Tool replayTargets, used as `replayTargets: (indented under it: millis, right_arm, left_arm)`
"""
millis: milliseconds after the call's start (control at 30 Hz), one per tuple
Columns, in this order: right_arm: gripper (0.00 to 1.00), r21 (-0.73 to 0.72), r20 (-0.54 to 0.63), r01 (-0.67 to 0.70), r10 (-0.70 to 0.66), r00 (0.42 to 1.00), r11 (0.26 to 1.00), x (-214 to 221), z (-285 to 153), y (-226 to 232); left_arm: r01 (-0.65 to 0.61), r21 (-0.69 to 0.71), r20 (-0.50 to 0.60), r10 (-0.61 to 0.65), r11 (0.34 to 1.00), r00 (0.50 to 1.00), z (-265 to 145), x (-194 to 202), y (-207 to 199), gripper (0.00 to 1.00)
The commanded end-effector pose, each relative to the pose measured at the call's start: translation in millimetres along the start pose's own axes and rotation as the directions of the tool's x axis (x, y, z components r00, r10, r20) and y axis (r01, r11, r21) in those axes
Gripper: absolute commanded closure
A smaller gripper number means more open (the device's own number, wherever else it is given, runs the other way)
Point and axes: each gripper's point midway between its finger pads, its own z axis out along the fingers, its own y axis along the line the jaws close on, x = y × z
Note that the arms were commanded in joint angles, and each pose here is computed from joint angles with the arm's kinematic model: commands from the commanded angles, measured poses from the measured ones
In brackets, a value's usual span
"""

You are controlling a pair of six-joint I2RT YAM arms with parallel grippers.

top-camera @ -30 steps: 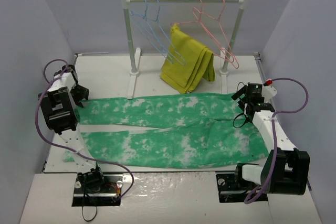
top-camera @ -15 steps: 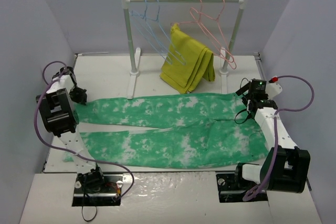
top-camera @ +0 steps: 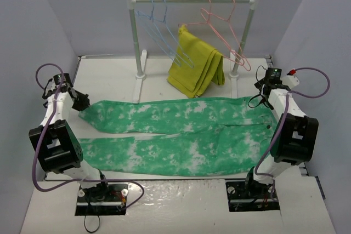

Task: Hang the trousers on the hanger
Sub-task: Fold the trousers at the center of the board.

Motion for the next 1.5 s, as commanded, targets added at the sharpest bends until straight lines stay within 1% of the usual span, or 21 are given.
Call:
replayTargets:
  millis: [0,67,167,267,467,633,767,900,1000,1033,1100,1167,1200,1333,1400,1433,1467]
  right_arm:
    - [0.09,0.037,0.075,-0.047,0.045,0.996,0.998,-24,21,12]
    - [0.09,0.039,0.049,-0.040,0.038,0.998,0.998,-18,33,18]
    - [0.13,0.037,0.004,-0.018,0.018,1.000,0.999,-6,50,27]
    - [0.16,0.032,-0.007,-0.008,0.008,1.000,0.999,-4,55,31]
    - [0.21,0.037,-0.072,0.037,-0.034,0.997,0.999,14,64,27]
    - [0.31,0.035,-0.121,0.059,-0.054,0.991,0.998,29,65,23]
    - [0.42,0.032,-0.139,0.075,-0.070,0.988,0.997,33,69,22]
    - [0.61,0.018,-0.148,0.074,-0.070,0.987,0.997,29,74,27]
    - [0.86,-0.010,-0.135,0.057,-0.058,0.989,0.998,15,71,38]
    - [0.93,-0.024,-0.125,0.048,-0.051,0.991,0.999,8,67,42]
    - [1.00,-0.065,-0.086,0.021,-0.026,0.996,0.998,-17,55,55]
    - [1.00,-0.107,-0.033,-0.004,0.000,0.999,0.994,-46,39,67]
    - [1.00,-0.134,-0.001,-0.014,0.014,1.000,0.991,-62,27,73]
    - [1.00,-0.226,0.105,-0.068,0.093,0.990,0.972,-126,-13,88]
    - [1.00,-0.262,0.150,-0.089,0.131,0.980,0.961,-154,-28,92]
    - [1.00,-0.274,0.162,-0.087,0.136,0.977,0.958,-162,-32,94]
    - [1.00,-0.290,0.174,-0.096,0.151,0.973,0.952,-174,-37,94]
  left_arm:
    - [-0.021,0.102,0.036,0.018,0.995,0.999,-18,-7,-18,1.00]
    - [-0.030,0.115,0.045,0.025,0.993,0.999,-24,-9,-20,1.00]
    - [-0.046,0.126,0.078,0.036,0.991,0.996,-36,-17,-24,1.00]
    - [-0.059,0.130,0.107,0.045,0.990,0.993,-46,-24,-27,1.00]
    - [-0.063,0.136,0.112,0.048,0.989,0.993,-49,-25,-28,1.00]
    - [-0.066,0.130,0.110,0.052,0.989,0.993,-47,-24,-27,1.00]
    - [-0.064,0.125,0.114,0.049,0.990,0.992,-46,-27,-27,1.00]
    - [-0.058,0.135,0.117,0.043,0.989,0.992,-46,-32,-35,1.00]
    - [-0.055,0.162,0.134,0.033,0.985,0.990,-52,-45,-49,1.00]
    - [-0.059,0.189,0.144,0.031,0.980,0.989,-60,-52,-60,1.00]
    - [-0.071,0.259,0.150,0.033,0.963,0.988,-71,-62,-84,1.00]
    - [-0.076,0.330,0.161,0.023,0.941,0.987,-83,-73,-105,1.00]
    - [-0.084,0.381,0.171,0.019,0.921,0.985,-96,-79,-121,1.00]
    - [-0.096,0.484,0.214,-0.011,0.870,0.977,-128,-106,-154,1.00]
    - [-0.093,0.550,0.259,-0.063,0.830,0.964,-149,-127,-172,1.00]
    - [-0.097,0.582,0.282,-0.088,0.808,0.955,-157,-138,-181,1.00]
    - [-0.063,0.593,0.263,-0.118,0.803,0.958,-153,-144,-183,1.00]
